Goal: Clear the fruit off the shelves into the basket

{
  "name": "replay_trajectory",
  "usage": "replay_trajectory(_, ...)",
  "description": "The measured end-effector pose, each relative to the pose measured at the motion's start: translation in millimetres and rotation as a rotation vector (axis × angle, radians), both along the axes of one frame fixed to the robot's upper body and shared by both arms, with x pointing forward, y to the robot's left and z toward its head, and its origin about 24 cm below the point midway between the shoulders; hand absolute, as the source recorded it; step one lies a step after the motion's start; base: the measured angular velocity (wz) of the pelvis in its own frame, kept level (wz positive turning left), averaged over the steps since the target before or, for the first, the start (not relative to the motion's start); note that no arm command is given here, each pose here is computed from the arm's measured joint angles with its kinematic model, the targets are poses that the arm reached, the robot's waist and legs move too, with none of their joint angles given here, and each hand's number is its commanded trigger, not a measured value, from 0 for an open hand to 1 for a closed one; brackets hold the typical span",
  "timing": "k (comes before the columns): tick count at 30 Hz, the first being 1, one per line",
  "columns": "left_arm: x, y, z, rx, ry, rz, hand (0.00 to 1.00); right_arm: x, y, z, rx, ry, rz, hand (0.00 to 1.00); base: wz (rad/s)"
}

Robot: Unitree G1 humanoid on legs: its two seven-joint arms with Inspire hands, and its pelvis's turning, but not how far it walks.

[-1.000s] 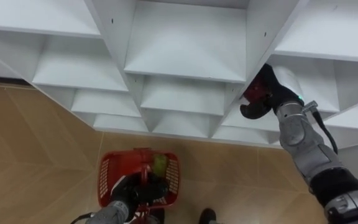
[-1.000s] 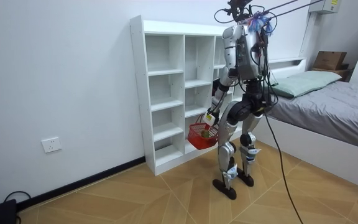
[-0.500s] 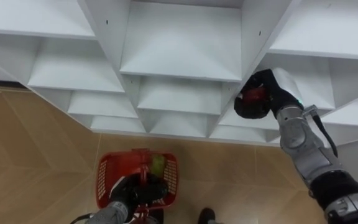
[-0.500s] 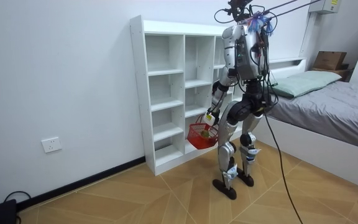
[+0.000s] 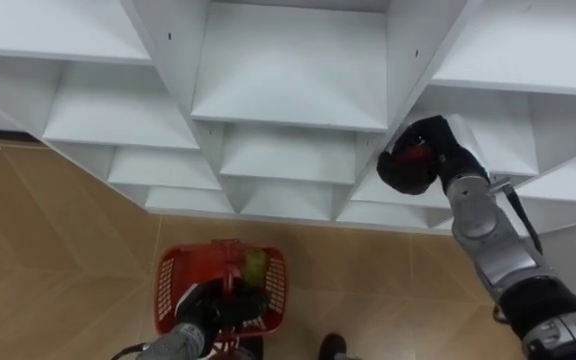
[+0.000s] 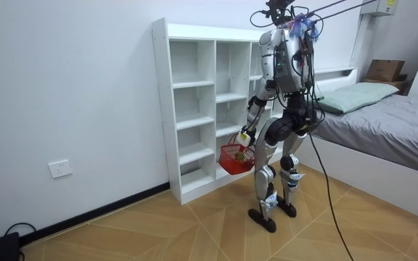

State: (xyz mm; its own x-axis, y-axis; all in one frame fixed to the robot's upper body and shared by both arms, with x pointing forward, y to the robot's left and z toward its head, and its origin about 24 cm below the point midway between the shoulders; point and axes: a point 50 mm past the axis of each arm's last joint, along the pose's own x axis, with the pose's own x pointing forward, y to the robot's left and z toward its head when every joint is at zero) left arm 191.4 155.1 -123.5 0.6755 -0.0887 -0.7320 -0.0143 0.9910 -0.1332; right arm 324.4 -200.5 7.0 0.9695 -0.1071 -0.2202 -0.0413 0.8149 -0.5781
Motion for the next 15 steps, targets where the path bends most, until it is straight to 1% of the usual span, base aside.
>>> replay_trajectory(2, 0.1, 0.1, 0.0, 0.001, 0.0, 0.001, 1.0, -0.7, 0.9, -1.3, 0.02, 0.009, 0.001, 1.0, 0.0)
replay_trajectory(5, -0.4, 0.0, -0.3, -0.003, 0.005, 0.006, 1.0, -5.7, 2.2, -7.1, 0.106, 0.036, -0.009, 1.0, 0.0)
replay_trajectory(7, -1.5, -2.0, -0.9, -0.004, 0.011, 0.014, 1.0, -16.5, 10.2, -22.4, 0.212, 0.09, -0.021, 1.0, 0.0)
replay_trajectory(10, -0.5, -7.2, 0.2, -0.008, 0.004, 0.019, 1.0, -35.0, 24.1, -41.1, 0.328, 0.155, -0.011, 1.0, 0.0)
replay_trajectory(13, 0.2, -7.4, 1.8, -0.007, -0.006, 0.027, 1.0, -49.2, 36.9, -52.6, 0.374, 0.195, 0.014, 1.0, -0.01)
replay_trajectory(15, 0.4, -7.2, 2.1, -0.013, -0.006, 0.046, 1.0, -57.3, 38.5, -60.1, 0.402, 0.227, 0.008, 1.0, -0.03)
